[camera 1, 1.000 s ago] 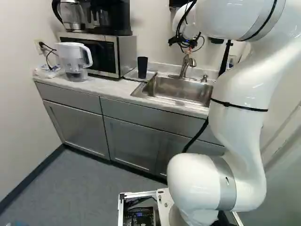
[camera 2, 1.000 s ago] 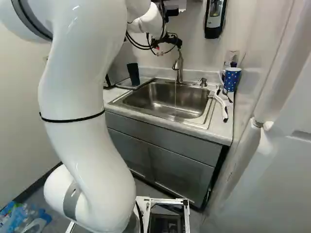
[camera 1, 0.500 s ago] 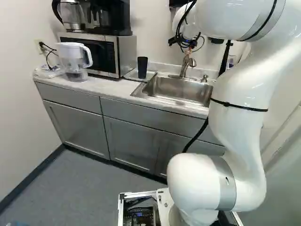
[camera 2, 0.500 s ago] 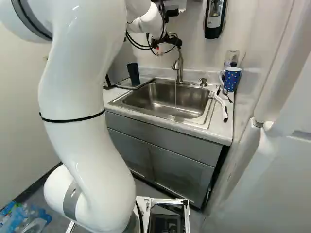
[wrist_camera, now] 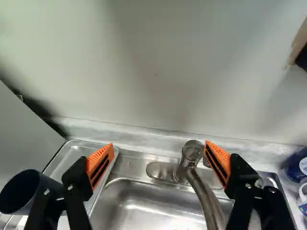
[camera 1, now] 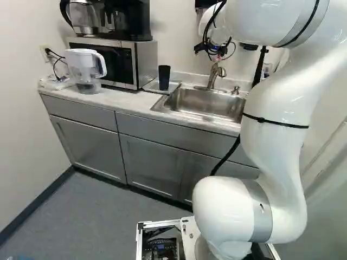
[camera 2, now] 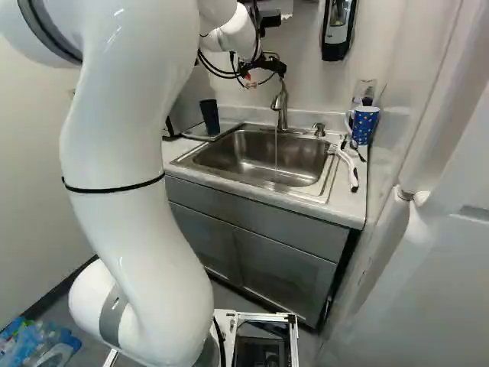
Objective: Rinse the cup and place it in the tray
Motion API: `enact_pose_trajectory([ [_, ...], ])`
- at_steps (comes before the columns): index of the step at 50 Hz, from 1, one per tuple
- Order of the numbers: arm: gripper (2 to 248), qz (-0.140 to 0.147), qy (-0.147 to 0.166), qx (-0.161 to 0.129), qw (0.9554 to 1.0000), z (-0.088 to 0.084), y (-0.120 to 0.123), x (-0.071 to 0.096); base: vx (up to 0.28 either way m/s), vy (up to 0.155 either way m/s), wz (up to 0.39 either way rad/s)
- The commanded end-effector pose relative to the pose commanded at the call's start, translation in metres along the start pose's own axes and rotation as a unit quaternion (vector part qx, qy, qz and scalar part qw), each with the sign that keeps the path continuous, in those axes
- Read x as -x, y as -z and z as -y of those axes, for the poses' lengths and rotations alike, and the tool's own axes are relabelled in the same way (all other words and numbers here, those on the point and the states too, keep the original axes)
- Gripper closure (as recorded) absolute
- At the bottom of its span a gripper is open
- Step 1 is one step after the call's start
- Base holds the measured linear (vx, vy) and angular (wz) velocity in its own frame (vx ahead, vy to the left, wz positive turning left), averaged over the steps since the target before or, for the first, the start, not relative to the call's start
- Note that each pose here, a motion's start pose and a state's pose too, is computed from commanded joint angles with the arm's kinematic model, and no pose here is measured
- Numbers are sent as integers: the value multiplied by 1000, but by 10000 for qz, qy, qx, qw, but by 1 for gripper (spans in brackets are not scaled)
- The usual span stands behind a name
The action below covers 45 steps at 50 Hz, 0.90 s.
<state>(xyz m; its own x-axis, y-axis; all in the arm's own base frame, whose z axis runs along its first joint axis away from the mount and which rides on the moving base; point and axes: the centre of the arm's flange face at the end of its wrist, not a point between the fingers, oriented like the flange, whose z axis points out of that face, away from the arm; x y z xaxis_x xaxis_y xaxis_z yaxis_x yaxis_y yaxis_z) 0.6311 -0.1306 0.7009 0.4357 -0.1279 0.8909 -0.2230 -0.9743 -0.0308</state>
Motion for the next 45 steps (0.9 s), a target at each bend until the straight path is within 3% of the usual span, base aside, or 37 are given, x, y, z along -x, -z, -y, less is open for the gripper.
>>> enact_pose_trajectory([
  [45, 3, 248, 0, 19, 9997, 0, 0, 4, 0, 0, 0],
])
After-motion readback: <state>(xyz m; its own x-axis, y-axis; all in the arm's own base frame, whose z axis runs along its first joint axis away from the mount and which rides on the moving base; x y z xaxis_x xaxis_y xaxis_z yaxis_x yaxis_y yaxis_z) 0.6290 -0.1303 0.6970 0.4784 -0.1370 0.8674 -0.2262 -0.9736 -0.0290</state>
